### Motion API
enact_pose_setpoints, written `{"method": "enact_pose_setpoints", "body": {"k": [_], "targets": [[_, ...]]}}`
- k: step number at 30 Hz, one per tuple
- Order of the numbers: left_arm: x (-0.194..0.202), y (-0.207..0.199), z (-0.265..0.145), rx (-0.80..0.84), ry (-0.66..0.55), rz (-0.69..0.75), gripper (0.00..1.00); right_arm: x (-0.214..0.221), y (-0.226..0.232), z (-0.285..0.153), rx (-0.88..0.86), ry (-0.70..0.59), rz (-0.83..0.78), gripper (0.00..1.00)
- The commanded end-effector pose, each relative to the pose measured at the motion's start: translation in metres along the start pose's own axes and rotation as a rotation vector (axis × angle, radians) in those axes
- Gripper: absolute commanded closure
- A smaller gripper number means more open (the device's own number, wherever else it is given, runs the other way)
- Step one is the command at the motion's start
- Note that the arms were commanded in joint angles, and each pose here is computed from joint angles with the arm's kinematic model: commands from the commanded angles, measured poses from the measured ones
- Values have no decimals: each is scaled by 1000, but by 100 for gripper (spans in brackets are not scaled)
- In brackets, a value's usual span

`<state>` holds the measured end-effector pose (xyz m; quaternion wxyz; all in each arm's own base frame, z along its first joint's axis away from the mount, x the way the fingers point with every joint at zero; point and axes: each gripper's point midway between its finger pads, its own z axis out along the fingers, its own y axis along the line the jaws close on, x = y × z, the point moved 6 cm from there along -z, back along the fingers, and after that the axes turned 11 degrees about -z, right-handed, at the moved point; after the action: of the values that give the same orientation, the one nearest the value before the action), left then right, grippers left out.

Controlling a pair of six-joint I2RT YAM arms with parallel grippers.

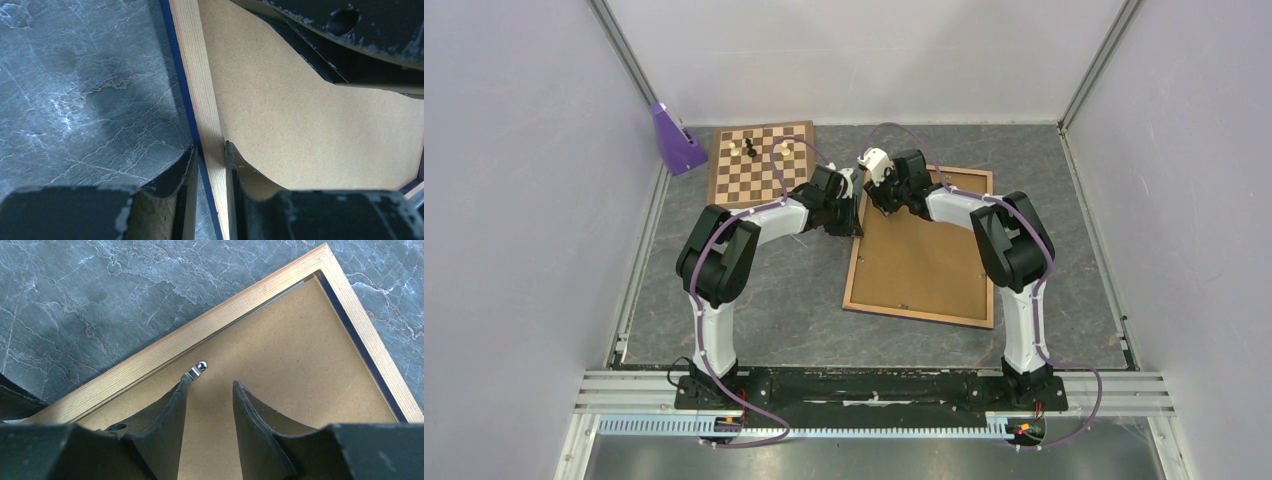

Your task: Put the photo into the frame

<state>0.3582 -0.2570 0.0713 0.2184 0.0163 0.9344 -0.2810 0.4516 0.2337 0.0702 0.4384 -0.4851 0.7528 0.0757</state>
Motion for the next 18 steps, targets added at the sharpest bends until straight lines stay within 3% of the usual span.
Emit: {"method": "enact_pose_setpoints", "body": {"k": [1,18], "targets": [[2,0,4,25,26,51,98,0,0,1,14,33,-8,58],[4,1,6,26,35,48,98,0,-7,15,30,48,-6,58]]}}
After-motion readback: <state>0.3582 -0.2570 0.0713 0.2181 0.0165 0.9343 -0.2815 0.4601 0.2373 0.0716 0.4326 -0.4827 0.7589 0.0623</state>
